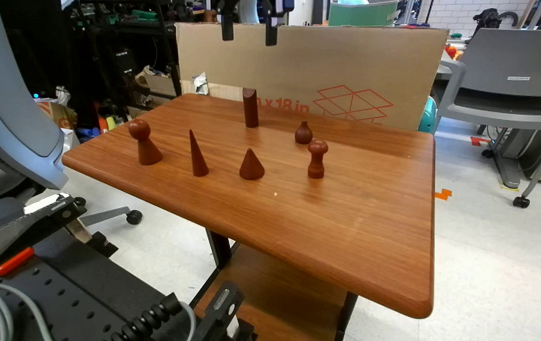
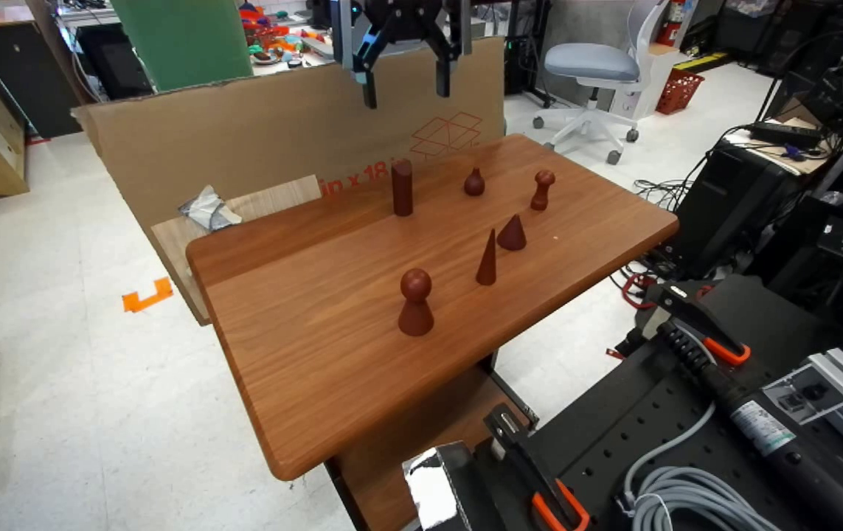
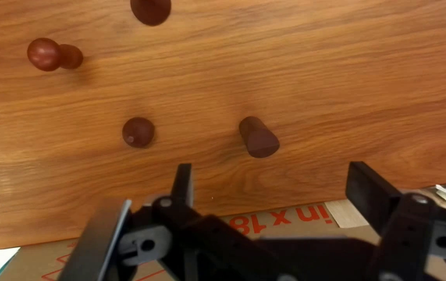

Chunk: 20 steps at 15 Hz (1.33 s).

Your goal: Move the cylindrical block slightly to the left

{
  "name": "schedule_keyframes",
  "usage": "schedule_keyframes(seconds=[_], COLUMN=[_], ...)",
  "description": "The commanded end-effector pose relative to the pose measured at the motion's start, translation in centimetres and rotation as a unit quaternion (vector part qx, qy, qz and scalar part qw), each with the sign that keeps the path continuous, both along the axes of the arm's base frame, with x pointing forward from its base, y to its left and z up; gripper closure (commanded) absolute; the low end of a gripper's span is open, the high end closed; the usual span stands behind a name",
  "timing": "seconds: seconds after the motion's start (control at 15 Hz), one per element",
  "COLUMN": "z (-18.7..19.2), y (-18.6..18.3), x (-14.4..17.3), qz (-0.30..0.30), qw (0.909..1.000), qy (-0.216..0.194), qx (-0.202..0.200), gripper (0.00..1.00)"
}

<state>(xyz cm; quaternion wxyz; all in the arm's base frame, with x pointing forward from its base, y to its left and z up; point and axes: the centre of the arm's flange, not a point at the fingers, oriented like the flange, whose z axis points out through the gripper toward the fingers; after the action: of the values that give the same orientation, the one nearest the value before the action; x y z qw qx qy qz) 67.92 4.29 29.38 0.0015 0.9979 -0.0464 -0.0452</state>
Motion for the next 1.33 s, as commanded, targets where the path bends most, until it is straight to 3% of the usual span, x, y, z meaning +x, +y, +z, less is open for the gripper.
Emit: schedule_keyframes(seconds=[0.0, 0.53, 1.13, 1.2, 1.27], z=[-2.1, -6.4, -9.3, -9.6, -9.8], y=[0.9, 1.2, 3.0, 3.4, 3.7], x=[0.9, 2.3, 3.5, 3.4, 3.3], qz=[0.030, 0.043, 0.066, 0.070, 0.074], qw=[0.9995, 0.9977, 0.9957, 0.9953, 0.9949], qy=[-0.004, 0.027, 0.048, 0.051, 0.053], qx=[-0.012, -0.045, -0.044, -0.043, -0.043], gripper=[0.00, 0.00, 0.00, 0.20, 0.26])
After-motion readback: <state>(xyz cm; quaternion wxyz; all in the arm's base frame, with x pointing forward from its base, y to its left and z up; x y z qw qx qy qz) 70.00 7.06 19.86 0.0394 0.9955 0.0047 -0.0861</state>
